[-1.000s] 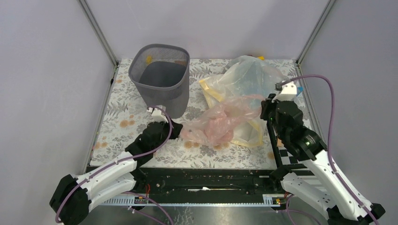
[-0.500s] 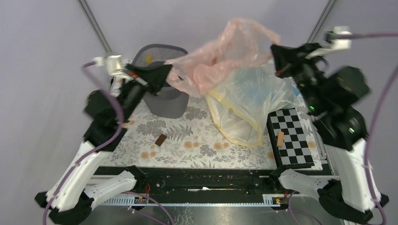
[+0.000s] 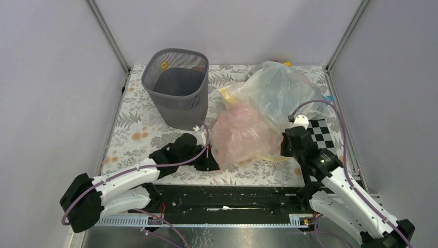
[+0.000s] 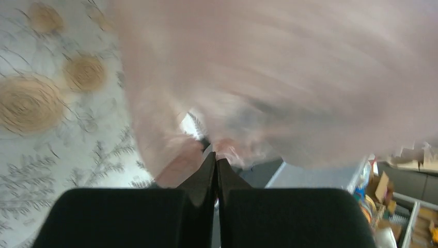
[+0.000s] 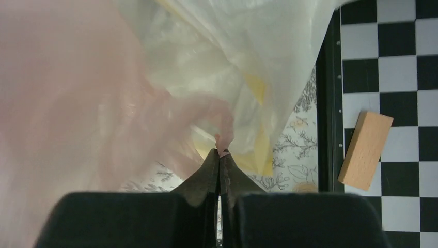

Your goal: Put the trash bags into the trash bin

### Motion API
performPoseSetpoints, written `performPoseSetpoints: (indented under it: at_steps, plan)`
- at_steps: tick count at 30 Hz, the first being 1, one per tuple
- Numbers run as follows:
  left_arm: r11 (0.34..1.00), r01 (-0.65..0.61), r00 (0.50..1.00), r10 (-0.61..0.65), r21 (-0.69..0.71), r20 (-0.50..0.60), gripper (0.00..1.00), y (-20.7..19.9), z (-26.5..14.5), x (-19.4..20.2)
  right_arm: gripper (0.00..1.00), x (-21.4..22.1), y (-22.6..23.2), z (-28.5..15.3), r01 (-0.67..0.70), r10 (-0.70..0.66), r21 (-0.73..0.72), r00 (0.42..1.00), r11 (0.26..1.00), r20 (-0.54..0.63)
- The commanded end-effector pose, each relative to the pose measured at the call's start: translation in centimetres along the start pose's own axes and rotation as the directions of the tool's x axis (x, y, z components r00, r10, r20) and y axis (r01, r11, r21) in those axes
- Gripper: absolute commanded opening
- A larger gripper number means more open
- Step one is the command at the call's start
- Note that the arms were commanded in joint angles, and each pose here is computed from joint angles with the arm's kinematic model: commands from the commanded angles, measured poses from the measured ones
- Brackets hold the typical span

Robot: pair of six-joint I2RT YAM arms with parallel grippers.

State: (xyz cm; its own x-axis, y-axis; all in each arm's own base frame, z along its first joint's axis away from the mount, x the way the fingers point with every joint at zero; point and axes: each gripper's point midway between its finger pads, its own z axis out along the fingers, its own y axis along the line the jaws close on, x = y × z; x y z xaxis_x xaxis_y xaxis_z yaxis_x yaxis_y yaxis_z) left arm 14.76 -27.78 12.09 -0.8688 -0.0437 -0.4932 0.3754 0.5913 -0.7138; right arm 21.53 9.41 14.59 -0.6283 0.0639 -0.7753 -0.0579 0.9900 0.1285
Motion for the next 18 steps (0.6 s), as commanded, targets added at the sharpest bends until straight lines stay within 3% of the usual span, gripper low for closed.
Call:
performPoseSetpoints:
  at_steps: [1, 5, 7, 10, 13, 15, 18]
  plan:
    - [0.975, -0.144, 0.980, 0.116, 0.172, 0.162, 0.00, -9.2, -4.6, -5.7, 0.00, -8.8, 2.1, -5.8, -0.097, 0.135, -0.151, 0.954, 0.984, 0.267]
    - [0.947, -0.295, 0.918, 0.244, 0.127, 0.311, 0.00, -15.7, -10.3, -12.6, 0.00, -18.9, 3.6, -12.3, -0.031, 0.115, -0.193, 0.890, 0.981, 0.442]
    - [0.911, -0.389, 0.850, 0.295, 0.140, 0.437, 0.00, -21.4, -15.7, -17.0, 0.00, -24.0, 3.9, -15.9, -0.015, 0.106, -0.179, 0.855, 0.984, 0.507]
    - [0.868, -0.478, 0.746, 0.319, 0.136, 0.585, 0.00, -26.2, -21.6, -20.4, 0.00, -29.7, 4.4, -21.6, -0.016, 0.163, -0.235, 0.766, 0.972, 0.621]
    - [0.854, -0.508, 0.682, 0.320, 0.111, 0.657, 0.00, -26.5, -23.7, -21.0, 0.00, -29.3, 4.3, -21.6, -0.015, 0.173, -0.248, 0.756, 0.969, 0.631]
    - [0.870, -0.486, 0.701, 0.331, 0.083, 0.631, 0.00, -24.2, -21.5, -20.1, 0.00, -26.5, 3.7, -18.8, -0.018, 0.137, -0.205, 0.801, 0.979, 0.583]
    - [0.895, -0.442, 0.785, 0.352, 0.062, 0.510, 0.00, -19.8, -16.3, -17.4, 0.00, -20.8, 2.3, -14.2, -0.040, 0.097, -0.129, 0.874, 0.991, 0.476]
